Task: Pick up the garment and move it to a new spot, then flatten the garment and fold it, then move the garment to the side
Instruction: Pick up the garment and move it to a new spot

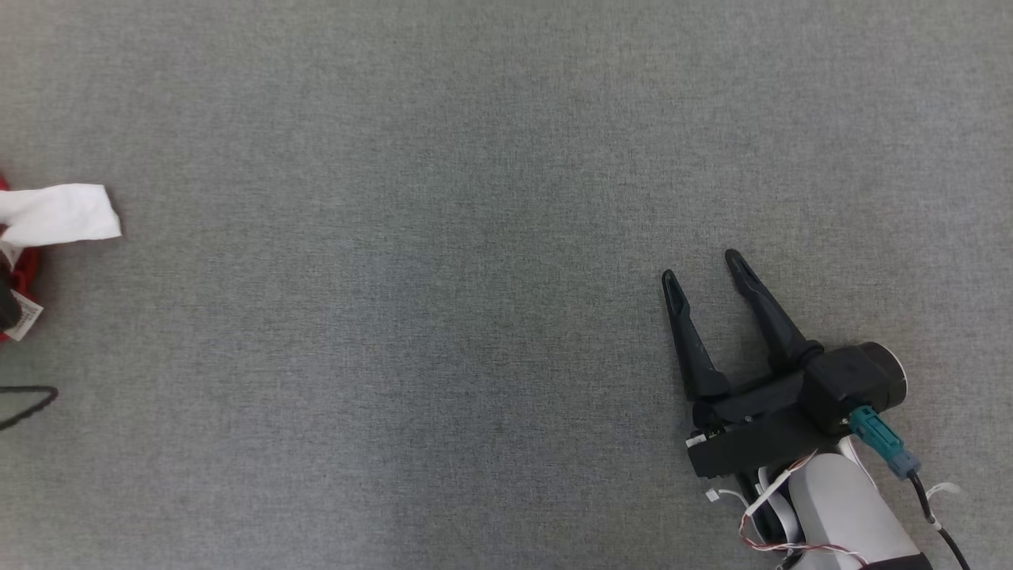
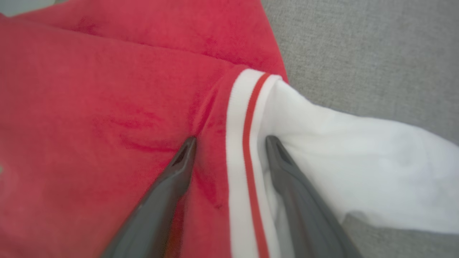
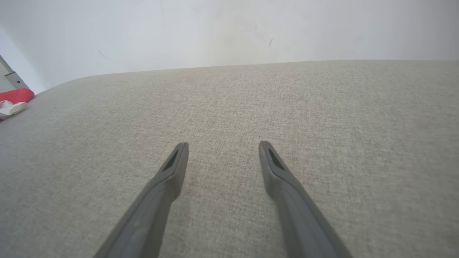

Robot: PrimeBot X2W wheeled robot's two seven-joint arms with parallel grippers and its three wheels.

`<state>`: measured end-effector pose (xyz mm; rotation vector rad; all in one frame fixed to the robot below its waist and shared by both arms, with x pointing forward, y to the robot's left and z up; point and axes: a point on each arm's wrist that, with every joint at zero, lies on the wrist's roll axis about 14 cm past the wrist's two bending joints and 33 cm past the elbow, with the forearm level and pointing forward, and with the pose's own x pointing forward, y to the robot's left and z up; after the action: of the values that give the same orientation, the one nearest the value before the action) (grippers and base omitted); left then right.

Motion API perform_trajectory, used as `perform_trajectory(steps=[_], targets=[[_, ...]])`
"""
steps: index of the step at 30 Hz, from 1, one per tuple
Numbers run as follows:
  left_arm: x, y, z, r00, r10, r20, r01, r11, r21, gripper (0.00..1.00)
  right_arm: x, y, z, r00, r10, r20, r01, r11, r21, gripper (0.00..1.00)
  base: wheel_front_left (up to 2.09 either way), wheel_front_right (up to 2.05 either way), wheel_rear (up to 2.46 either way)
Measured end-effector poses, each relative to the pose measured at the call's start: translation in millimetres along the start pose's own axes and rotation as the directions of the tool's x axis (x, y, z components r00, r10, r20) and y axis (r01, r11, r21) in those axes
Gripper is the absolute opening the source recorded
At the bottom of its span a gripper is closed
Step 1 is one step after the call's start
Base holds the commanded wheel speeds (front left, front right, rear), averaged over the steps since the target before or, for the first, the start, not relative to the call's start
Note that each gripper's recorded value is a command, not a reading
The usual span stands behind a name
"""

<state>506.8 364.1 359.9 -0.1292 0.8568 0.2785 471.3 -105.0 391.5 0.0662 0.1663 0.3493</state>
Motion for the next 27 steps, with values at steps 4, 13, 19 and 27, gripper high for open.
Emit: perform_trajectory(steps=[4, 13, 19, 27], targets=[[10, -1, -7, 0.999, 0.013, -0.052, -0.014, 0.999, -0.031, 0.81, 2, -4, -4, 1.000, -0.009, -0.004, 0.009, 1.000, 0.005, 1.00, 0.00, 0.00, 0.00], [17, -5, -10, 0.997, 0.000, -0.077, -0.003, 0.999, -0.044, 0.00, 8, -3, -6, 1.000, -0.003, -0.001, 0.003, 1.000, 0.010, 1.00, 0.00, 0.00, 0.00], [9, -5, 4, 1.000, -0.004, 0.018, 0.004, 1.000, 0.024, 0.00, 7, -2, 3, 1.000, -0.014, 0.018, 0.013, 1.000, 0.026, 1.00, 0.00, 0.00, 0.00], [-20, -58, 55, 0.971, -0.149, 0.189, 0.129, 0.985, 0.116, 0.00, -1, 13, 27, 0.998, -0.019, 0.063, 0.014, 0.997, 0.080, 1.00, 0.00, 0.00, 0.00]])
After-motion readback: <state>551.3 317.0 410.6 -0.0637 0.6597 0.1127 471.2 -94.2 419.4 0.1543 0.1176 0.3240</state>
